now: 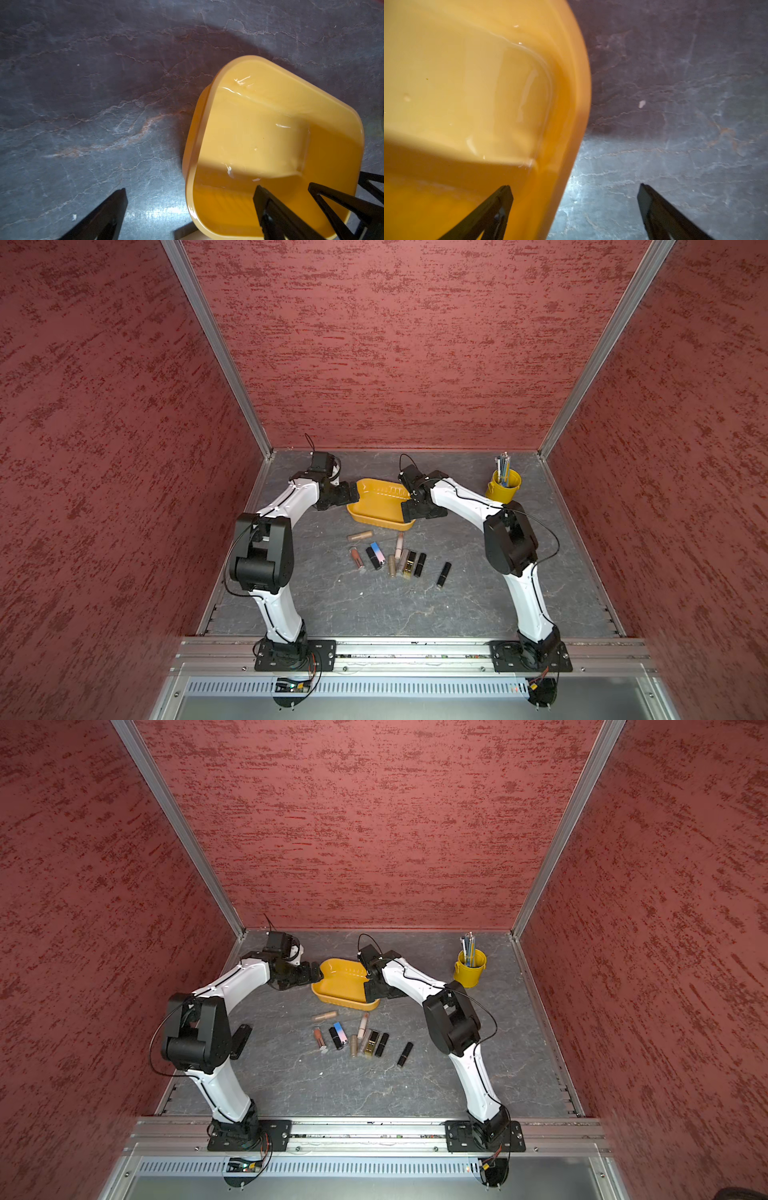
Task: Put the lipstick into the storage box
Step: Move the storage box to the center of the board.
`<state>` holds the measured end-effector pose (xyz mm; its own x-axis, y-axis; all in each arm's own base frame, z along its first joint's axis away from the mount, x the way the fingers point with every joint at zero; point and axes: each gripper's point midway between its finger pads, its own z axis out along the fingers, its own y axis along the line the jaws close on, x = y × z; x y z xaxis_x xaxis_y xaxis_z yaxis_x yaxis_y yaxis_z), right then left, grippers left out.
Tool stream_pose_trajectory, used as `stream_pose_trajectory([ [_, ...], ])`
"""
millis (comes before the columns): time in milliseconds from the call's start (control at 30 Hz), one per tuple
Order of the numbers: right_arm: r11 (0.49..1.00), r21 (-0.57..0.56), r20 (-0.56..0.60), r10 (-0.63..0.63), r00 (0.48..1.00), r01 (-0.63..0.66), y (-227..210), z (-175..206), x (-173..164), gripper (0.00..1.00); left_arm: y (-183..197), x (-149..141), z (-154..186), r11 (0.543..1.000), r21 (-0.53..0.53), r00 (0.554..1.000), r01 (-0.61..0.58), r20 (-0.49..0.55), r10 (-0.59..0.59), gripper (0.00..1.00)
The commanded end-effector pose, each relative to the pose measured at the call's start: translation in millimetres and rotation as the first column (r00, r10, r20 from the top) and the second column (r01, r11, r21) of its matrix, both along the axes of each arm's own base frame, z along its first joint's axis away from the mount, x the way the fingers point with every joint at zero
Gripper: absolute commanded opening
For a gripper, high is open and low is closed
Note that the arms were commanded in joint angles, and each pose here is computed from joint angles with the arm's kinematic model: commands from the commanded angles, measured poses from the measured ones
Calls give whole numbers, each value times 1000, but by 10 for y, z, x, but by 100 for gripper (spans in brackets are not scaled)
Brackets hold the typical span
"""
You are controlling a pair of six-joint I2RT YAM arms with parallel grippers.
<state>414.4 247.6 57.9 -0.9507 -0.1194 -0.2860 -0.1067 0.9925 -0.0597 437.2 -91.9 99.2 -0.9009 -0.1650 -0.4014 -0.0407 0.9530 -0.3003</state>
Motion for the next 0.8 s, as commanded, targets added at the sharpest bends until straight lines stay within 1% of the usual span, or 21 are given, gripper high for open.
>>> stream_pose_trajectory([
  [0,1000,22,67,-12,998,10,-110,190,77,99,-32,-91,20,999,37,1000,26,4,-26,100],
  [333,999,22,64,-44,997,43,-494,173,-73,99,-233,-238,-8,998,37,999,53,-2,-53,100],
  [533,997,42,50,-66,997,64,-669,127,-189,99,-350,-304,-21,995,68,997,80,-8,-79,100],
  [633,994,99,51,-61,997,56,-657,164,-216,99,-390,-339,-38,991,91,995,97,-15,-96,100],
  [700,984,176,56,-46,997,36,-577,218,-216,99,-409,-337,-44,991,92,995,101,-16,-100,100],
  [767,963,268,61,-34,998,17,-455,290,-198,99,-424,-331,-43,991,90,995,103,-17,-101,100],
])
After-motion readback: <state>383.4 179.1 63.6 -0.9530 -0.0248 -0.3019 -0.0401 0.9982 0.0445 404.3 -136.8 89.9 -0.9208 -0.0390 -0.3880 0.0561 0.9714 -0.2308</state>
